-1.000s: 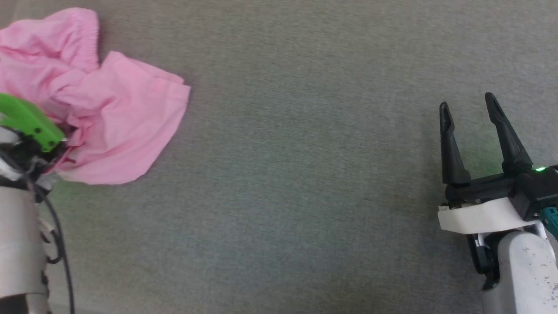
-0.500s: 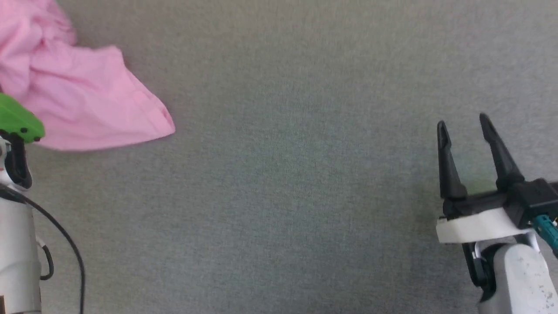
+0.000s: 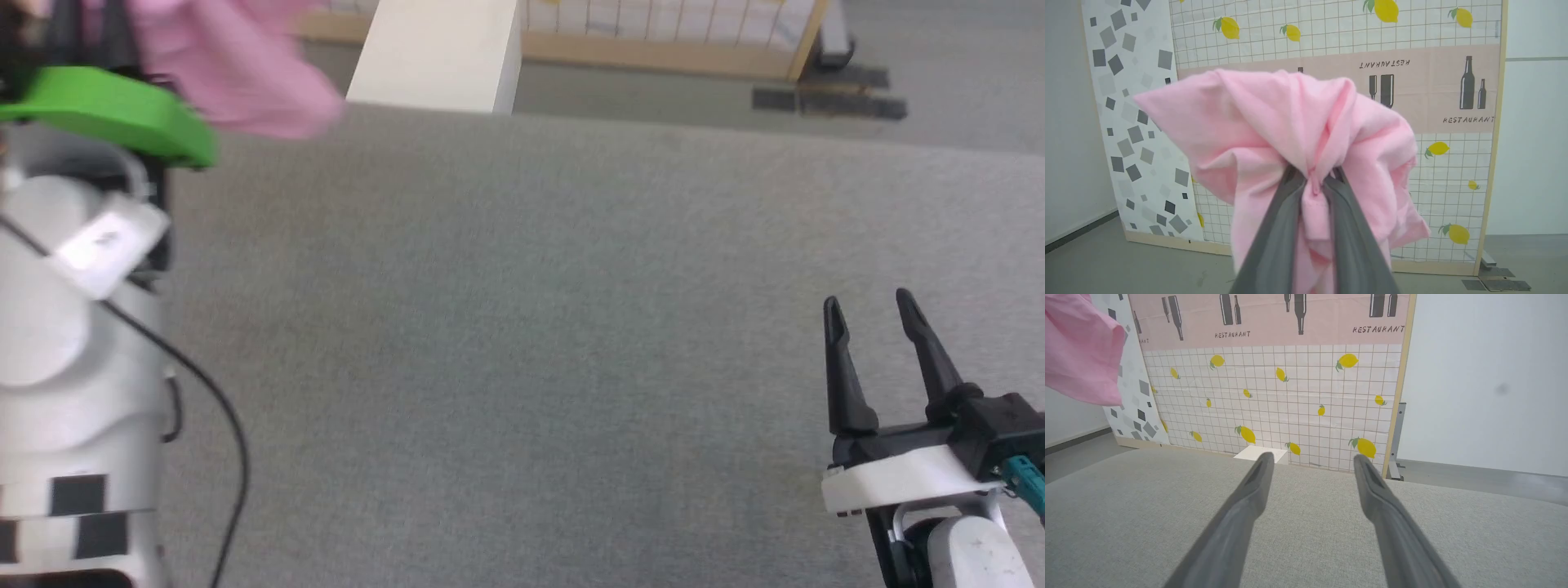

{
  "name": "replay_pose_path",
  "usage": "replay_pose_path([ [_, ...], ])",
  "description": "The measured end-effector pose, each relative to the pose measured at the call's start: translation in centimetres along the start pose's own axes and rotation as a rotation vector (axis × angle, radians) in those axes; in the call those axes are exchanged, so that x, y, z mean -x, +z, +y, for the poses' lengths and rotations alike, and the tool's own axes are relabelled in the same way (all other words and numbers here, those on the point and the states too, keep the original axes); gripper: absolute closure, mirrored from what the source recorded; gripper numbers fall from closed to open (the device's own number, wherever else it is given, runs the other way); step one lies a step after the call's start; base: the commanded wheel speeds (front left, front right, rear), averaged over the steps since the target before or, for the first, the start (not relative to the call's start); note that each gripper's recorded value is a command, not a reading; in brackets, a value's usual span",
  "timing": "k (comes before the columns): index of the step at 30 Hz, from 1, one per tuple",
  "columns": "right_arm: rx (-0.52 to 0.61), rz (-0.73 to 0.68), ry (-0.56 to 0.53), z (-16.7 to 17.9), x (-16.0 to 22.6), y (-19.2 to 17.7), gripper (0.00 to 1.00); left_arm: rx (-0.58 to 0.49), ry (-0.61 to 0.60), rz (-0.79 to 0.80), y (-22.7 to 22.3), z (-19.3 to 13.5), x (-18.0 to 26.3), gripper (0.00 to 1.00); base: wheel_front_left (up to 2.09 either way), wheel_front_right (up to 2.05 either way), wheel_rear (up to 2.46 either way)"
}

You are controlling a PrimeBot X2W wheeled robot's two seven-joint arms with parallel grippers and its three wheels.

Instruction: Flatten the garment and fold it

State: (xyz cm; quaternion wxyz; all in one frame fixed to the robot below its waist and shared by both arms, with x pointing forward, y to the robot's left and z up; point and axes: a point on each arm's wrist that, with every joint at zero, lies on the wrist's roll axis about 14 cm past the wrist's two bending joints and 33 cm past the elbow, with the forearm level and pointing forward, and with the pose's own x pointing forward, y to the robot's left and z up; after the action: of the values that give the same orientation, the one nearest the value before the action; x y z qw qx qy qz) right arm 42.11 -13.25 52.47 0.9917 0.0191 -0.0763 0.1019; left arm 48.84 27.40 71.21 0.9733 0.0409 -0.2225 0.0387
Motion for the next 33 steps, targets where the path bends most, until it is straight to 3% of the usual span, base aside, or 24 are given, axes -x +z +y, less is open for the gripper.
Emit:
replay_pose_path([
  [11,0.039,-0.056,-0.101,-3.0,3.9,3.1,0.0,0.318,-0.37,-0.038,3.0,-17.6,0.1,1.0,0.0,0.0,0.0],
  [14,0.049,-0.059,-0.138,-4.1,4.9,3.4,0.0,0.383,-0.489,0.084,0.6,-22.9,1.7,1.0,0.0,0.0,0.0],
  [19,0.059,-0.056,-0.189,-5.4,6.4,3.7,0.0,0.369,-0.647,0.39,-6.3,-29.2,6.7,1.0,0.0,0.0,0.0],
  [28,0.074,-0.036,-0.277,-7.9,8.6,3.5,0.0,0.228,-0.858,1.076,-18.4,-33.7,21.0,1.0,0.0,0.0,0.0],
  [33,0.077,-0.025,-0.292,-8.3,8.9,3.2,0.0,0.17,-0.926,1.27,-20.4,-33.8,25.6,1.0,0.0,0.0,0.0],
])
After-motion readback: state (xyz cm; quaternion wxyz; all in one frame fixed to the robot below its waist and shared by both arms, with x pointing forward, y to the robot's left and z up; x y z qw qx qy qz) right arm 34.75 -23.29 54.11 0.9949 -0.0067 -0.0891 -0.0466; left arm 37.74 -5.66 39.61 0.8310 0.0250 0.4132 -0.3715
